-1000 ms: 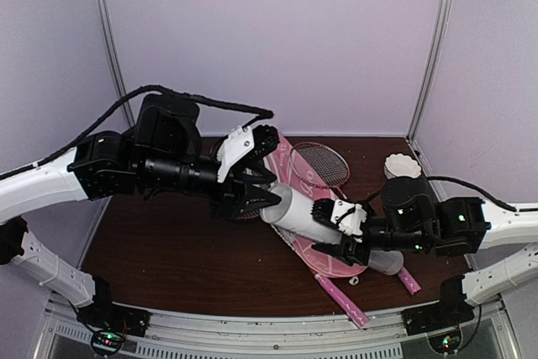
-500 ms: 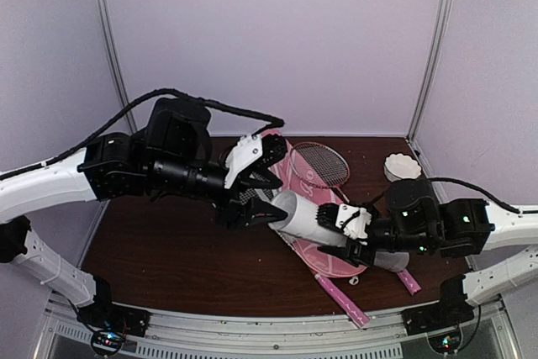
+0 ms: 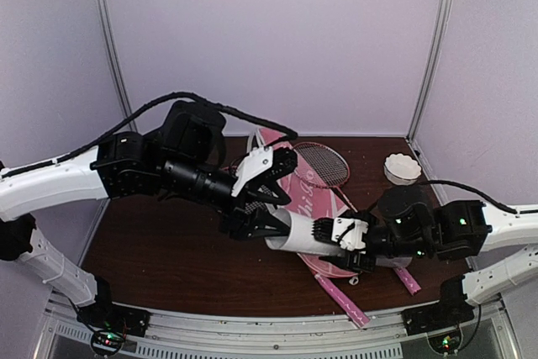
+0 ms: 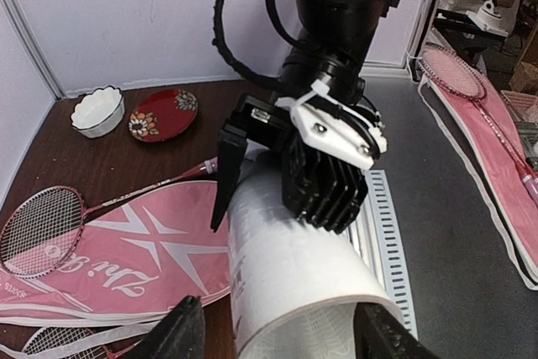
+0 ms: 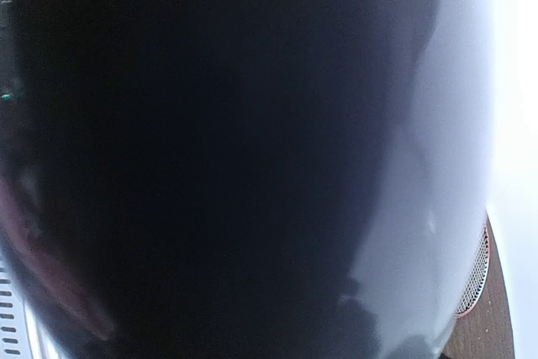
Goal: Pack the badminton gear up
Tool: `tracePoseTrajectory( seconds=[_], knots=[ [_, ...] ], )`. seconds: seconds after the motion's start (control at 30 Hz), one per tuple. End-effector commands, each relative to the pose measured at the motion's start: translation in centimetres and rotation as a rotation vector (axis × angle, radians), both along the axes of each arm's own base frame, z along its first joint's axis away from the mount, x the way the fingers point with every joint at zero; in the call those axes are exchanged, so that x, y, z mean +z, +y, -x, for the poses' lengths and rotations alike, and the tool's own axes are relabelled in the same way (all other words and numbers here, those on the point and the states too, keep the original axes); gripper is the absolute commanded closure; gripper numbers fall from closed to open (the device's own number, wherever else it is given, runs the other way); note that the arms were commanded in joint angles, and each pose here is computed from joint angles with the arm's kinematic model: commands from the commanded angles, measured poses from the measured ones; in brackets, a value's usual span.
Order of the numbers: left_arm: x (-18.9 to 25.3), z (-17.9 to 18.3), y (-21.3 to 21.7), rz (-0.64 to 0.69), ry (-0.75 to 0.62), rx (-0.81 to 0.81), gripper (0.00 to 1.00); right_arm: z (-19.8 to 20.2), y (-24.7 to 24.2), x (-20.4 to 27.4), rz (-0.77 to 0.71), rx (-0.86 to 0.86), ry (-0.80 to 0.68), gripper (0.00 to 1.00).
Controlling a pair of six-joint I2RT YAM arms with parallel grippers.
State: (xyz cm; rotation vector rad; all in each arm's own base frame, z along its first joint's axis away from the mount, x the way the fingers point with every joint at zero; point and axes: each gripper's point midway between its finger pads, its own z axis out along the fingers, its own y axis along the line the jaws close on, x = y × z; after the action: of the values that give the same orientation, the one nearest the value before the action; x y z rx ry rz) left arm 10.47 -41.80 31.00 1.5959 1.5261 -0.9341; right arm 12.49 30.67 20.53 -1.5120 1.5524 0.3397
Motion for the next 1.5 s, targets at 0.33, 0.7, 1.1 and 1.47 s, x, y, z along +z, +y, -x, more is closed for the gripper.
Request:
tracePoseTrajectory(
  seconds=[0.33, 0.7, 1.1, 1.47],
  knots=[
    [10.3, -2.6, 6.0, 0.274, -0.225, 0.214, 0.09, -2.4, 2.4, 8.1, -0.353, -0.122, 0.058, 0.67],
    [6.9, -4.8, 5.4, 0.348, -0.168, 0.349, 0.02, -5.9, -0.2, 19.7, -0.958, -0.202, 0.265, 0.64],
    [5.1, -2.8, -1.4, 0.39, 0.004, 0.183, 0.09, -5.0, 0.7, 24.0, -1.305, 0.031, 0.412, 0.58],
    [4.1, -2.0, -3.4, 0.388, 0.093, 0.111, 0.24, -5.0, 1.6, 23.7, -1.342, 0.078, 0.437, 0.56]
  ],
)
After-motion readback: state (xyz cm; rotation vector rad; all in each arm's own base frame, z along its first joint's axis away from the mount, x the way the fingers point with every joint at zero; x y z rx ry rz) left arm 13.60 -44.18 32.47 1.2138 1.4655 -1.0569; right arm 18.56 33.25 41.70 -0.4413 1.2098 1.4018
